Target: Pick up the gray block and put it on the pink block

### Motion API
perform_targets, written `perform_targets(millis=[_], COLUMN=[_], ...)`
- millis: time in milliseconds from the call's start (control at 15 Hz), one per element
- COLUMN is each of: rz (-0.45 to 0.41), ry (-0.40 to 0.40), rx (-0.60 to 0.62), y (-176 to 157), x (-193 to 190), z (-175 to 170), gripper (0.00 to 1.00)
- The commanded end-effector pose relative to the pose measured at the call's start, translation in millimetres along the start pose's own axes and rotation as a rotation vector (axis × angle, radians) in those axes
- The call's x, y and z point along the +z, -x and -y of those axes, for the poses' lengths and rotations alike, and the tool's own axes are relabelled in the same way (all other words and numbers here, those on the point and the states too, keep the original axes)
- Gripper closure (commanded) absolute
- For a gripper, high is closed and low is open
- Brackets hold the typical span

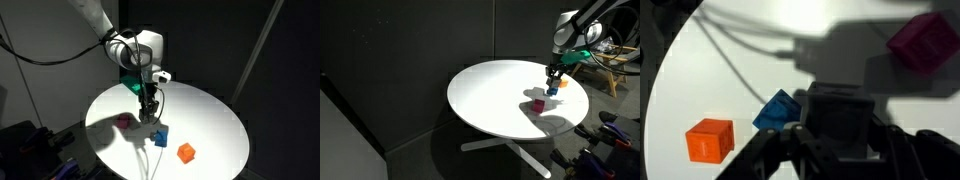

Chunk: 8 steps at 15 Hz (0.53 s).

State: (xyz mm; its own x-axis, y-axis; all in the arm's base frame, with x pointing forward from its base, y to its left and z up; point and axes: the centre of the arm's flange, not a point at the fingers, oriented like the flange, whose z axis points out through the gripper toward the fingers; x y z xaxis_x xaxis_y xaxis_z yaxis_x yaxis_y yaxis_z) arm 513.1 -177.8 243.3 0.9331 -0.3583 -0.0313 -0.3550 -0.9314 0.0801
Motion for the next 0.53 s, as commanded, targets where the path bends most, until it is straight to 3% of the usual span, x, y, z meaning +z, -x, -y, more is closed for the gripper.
perform_targets(millis=[0,467], rz=[-0.023,-0.035], ry=[0.019,0.073], rx=[-0.115,-0.314], y=[12,32], x=[-19,-23], z=[21,71], gripper=[0.73,0.73])
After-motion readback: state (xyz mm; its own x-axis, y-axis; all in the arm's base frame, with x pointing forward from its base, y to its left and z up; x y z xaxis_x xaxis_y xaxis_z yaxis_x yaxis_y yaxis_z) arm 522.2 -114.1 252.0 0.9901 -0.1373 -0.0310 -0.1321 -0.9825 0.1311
